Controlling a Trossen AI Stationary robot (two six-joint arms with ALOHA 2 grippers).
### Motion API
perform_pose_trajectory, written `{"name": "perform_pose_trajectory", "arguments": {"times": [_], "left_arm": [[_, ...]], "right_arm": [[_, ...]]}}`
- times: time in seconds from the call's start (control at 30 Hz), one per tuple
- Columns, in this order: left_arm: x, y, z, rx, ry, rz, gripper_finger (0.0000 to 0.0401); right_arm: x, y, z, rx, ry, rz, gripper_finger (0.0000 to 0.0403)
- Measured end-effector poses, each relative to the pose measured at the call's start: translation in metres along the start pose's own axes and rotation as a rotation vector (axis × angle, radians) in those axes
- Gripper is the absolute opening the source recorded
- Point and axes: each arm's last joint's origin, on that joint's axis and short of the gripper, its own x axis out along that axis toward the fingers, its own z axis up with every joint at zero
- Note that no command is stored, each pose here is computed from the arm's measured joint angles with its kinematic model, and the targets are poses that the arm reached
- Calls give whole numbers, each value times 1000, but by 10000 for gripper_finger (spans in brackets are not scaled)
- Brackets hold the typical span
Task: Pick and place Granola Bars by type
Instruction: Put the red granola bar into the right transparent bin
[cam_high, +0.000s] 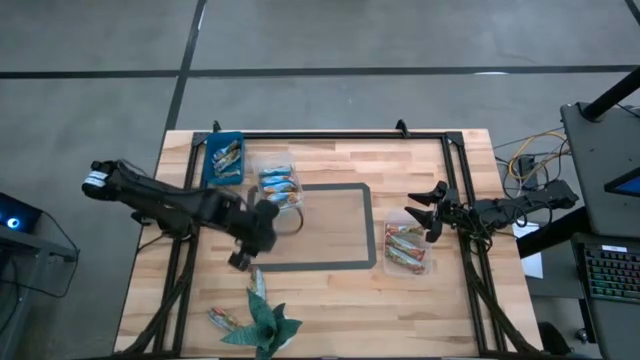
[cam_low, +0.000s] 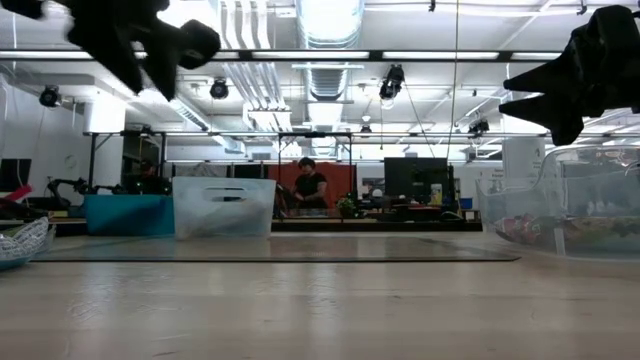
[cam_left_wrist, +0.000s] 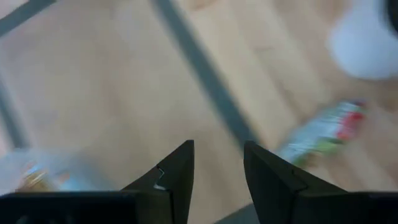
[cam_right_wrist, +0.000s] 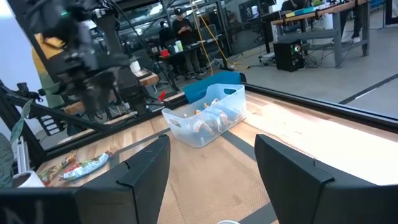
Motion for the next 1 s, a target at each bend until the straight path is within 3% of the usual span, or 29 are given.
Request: {"name": "perform_pose_trajectory", "arguments": {"times": [0.17,0.37,0.57,0.67,0.83,1.0], "left_arm": [[3,-35,5,130,7,-125,122],[11,-75,3,390,39,-213,122],[25,-106,-6,563,47,-269,122],[33,-111,-12,595,58,-269,122],[43,-106,-21,605,115,-122,122],[54,-105,-33,598,126,-166,122]], "right_arm": [[0,0,0,0,0,0,224],[0,0,0,0,1,0,224],[0,0,0,0,0,0,224],[0,0,0,0,0,-1,224],[0,0,0,0,0,0,224],[0,0,0,0,0,0,224]]}}
